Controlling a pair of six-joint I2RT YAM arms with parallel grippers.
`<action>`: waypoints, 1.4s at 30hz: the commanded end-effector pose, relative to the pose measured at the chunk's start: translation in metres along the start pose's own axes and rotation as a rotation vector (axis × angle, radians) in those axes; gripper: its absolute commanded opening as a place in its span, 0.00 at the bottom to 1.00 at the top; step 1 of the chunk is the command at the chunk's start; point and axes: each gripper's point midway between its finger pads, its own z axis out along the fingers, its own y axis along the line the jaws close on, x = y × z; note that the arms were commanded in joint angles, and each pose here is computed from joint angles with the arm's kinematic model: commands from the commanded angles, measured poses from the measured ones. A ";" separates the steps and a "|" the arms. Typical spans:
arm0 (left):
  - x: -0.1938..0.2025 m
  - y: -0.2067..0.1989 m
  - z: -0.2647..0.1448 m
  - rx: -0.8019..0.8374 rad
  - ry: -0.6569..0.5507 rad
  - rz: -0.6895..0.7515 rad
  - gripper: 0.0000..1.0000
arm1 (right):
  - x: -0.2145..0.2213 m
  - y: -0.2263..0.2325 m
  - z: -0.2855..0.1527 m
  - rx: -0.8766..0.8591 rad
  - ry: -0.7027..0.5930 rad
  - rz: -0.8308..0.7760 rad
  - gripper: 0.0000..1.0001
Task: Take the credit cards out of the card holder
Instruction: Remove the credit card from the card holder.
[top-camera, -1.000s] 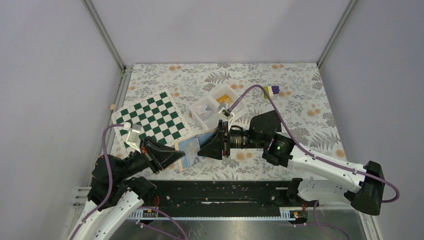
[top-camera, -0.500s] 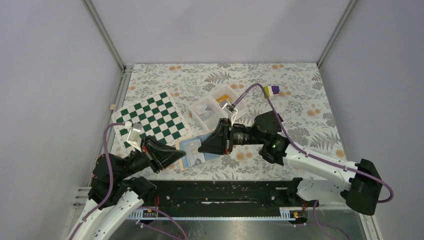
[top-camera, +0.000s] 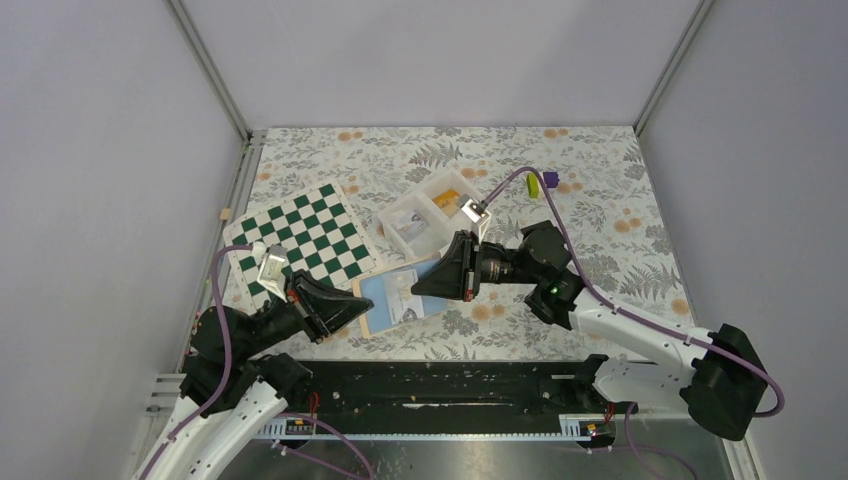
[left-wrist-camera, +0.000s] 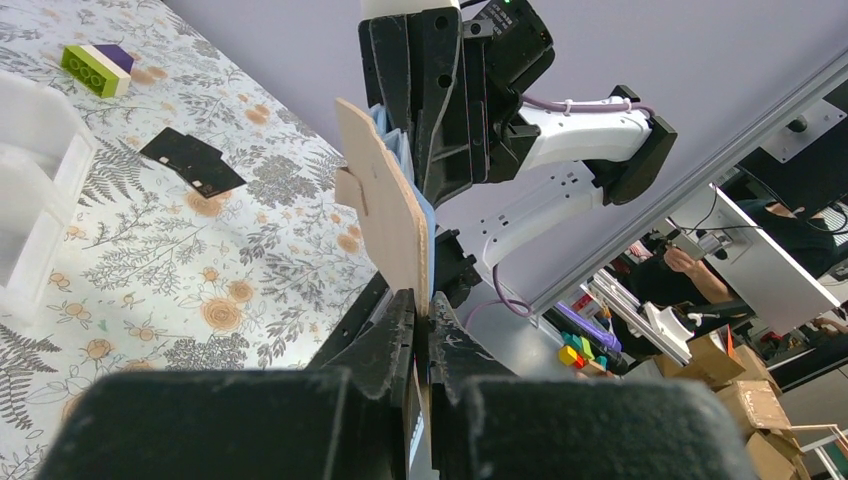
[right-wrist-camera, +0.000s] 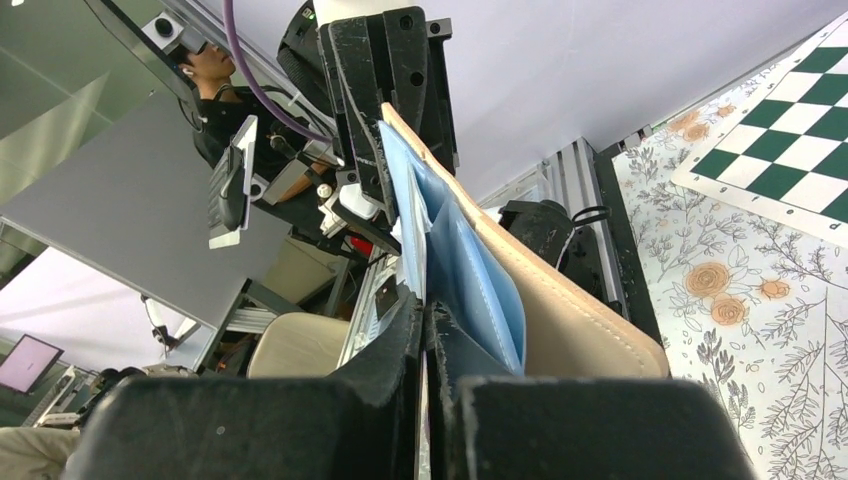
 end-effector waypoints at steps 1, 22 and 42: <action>-0.011 -0.013 0.001 0.057 -0.038 0.036 0.00 | -0.011 0.018 -0.009 -0.050 -0.018 -0.052 0.00; -0.011 -0.001 0.002 0.002 -0.049 0.043 0.00 | -0.023 0.014 -0.028 -0.002 -0.071 -0.038 0.00; -0.054 0.076 -0.059 -0.610 -0.169 0.288 0.00 | -0.069 -0.067 -0.093 0.519 -0.422 0.032 0.00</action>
